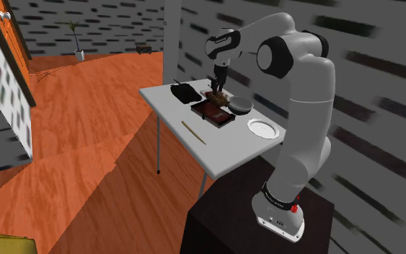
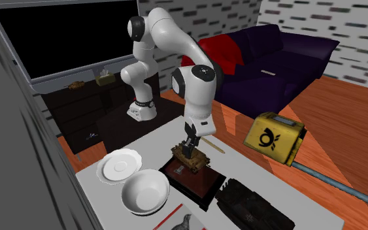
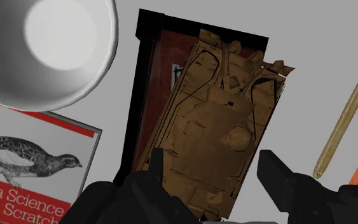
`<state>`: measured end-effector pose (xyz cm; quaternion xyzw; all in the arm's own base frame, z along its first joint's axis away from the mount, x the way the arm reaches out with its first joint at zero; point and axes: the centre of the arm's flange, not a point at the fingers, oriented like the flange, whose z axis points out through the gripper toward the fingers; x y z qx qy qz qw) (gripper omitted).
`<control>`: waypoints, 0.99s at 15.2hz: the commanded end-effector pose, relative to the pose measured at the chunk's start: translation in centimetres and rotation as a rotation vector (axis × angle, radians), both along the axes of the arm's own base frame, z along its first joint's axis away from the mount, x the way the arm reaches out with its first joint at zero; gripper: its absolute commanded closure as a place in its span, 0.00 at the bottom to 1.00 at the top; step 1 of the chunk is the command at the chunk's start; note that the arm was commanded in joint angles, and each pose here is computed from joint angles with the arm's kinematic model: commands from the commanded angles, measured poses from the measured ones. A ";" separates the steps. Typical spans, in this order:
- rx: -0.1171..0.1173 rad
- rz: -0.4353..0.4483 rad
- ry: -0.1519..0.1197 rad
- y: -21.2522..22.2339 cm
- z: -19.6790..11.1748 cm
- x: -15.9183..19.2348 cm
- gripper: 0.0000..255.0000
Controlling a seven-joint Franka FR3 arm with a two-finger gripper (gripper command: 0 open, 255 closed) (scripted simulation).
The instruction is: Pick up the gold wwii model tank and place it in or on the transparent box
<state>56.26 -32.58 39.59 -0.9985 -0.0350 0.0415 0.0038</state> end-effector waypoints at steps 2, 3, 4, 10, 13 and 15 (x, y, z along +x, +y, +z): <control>-0.001 0.000 -0.001 0.0 -1.5 0.0 1.00; -0.001 0.000 -0.001 0.0 -2.0 0.0 1.00; -0.001 0.000 -0.001 0.0 -2.5 0.0 1.00; -0.001 0.000 -0.001 0.0 -5.5 0.0 1.00; -0.001 0.000 -0.001 0.0 -5.5 0.0 1.00; -0.001 0.000 -0.001 0.0 -5.5 0.0 1.00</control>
